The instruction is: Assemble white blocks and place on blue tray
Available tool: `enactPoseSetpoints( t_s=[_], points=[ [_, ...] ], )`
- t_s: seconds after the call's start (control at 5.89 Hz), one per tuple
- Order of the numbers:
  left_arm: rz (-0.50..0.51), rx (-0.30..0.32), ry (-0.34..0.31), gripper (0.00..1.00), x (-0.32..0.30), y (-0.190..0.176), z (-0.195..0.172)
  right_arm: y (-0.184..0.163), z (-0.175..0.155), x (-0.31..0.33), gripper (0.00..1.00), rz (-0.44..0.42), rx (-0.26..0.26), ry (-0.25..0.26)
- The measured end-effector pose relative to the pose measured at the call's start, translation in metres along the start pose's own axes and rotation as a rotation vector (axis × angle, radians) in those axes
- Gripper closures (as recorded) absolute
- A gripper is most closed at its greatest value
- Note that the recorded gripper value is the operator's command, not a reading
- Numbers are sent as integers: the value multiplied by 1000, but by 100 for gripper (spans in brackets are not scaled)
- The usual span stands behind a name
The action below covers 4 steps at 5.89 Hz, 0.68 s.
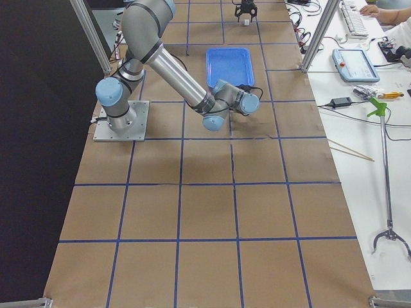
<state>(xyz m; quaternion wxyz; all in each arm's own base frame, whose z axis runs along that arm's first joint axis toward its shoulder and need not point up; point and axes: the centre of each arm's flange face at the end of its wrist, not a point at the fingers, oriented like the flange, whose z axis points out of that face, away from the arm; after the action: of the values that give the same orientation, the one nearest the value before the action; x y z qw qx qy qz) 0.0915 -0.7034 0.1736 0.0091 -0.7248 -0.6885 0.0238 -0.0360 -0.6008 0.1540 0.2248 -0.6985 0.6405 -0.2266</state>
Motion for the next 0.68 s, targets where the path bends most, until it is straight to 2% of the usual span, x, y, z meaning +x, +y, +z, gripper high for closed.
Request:
enactPoseSetpoints(
  t_s=[0.17,0.34,0.68],
  points=[
    [2,-1,-11,100,-1,0,-1,1,0,1,54,-5,-2,3],
    [3,-6,-26,100,-3,0,-4,1,0,1,63,-10,-5,9],
    [10,-15,-46,100,-3,-5,-24,1,0,2,68,-14,-7,12]
  ],
)
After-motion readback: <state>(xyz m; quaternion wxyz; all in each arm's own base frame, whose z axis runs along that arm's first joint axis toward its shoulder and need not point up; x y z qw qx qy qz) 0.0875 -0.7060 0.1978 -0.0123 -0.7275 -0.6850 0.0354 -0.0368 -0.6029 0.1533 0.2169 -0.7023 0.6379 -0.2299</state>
